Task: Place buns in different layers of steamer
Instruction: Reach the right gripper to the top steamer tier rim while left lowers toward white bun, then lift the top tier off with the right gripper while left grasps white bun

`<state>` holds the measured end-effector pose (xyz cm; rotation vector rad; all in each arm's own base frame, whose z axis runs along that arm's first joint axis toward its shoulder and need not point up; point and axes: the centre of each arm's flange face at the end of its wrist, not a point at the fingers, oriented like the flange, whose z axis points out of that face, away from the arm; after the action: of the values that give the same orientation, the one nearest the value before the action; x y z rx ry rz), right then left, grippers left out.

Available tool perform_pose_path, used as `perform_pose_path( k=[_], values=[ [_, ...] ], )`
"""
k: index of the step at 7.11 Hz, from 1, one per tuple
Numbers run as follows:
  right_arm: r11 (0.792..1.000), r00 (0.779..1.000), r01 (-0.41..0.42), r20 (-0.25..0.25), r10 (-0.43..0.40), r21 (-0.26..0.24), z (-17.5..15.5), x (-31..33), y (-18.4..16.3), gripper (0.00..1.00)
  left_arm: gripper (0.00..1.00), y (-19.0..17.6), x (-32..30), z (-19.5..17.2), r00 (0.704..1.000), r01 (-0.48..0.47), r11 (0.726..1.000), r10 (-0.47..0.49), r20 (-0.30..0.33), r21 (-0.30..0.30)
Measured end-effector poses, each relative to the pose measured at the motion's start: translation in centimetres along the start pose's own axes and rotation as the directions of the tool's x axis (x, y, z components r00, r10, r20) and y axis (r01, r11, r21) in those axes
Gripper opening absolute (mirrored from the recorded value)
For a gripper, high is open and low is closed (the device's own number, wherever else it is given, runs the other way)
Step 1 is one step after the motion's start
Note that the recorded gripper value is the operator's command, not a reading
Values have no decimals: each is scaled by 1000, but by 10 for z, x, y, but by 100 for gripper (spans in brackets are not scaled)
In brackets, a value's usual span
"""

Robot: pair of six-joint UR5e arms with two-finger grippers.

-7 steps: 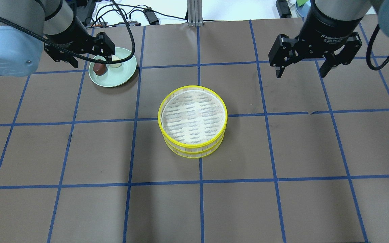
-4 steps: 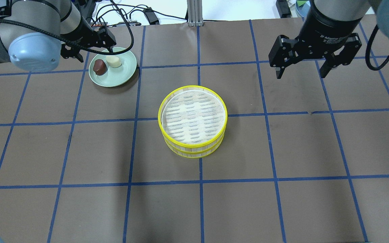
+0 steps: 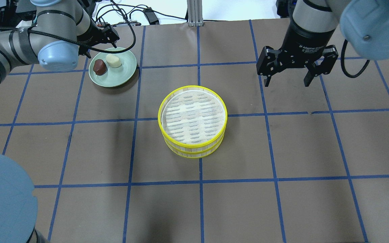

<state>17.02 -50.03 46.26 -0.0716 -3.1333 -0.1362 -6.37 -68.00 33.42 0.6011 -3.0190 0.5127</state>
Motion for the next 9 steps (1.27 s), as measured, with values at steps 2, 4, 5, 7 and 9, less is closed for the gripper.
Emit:
perform_pose_path(
  k=[2, 4, 5, 7, 9],
  values=[
    [1000, 1000, 17, -11, -17, -19, 54, -50, -17, 95, 100, -22, -9, 35, 998, 55, 998, -55, -23, -2],
    [1000, 1000, -16, -8, 16, -27, 104, -82, -21, 95, 100, -31, -12, 76, 993, 110, 994, -111, -48, -26],
    [1000, 1000, -19, -3, 19, -23, 137, -88, -25, 93, 100, -30, -11, 95, 989, 134, 990, -136, -61, -35],
    [999, 1000, -20, -4, 20, -41, 175, -91, -29, 62, 77, -25, -11, 128, 982, 171, 983, -176, -71, -70],
    [998, 1000, -21, -7, 21, -51, 184, -92, -30, 11, 75, -21, -12, 143, 977, 197, 976, -203, -60, -89]
  ],
)
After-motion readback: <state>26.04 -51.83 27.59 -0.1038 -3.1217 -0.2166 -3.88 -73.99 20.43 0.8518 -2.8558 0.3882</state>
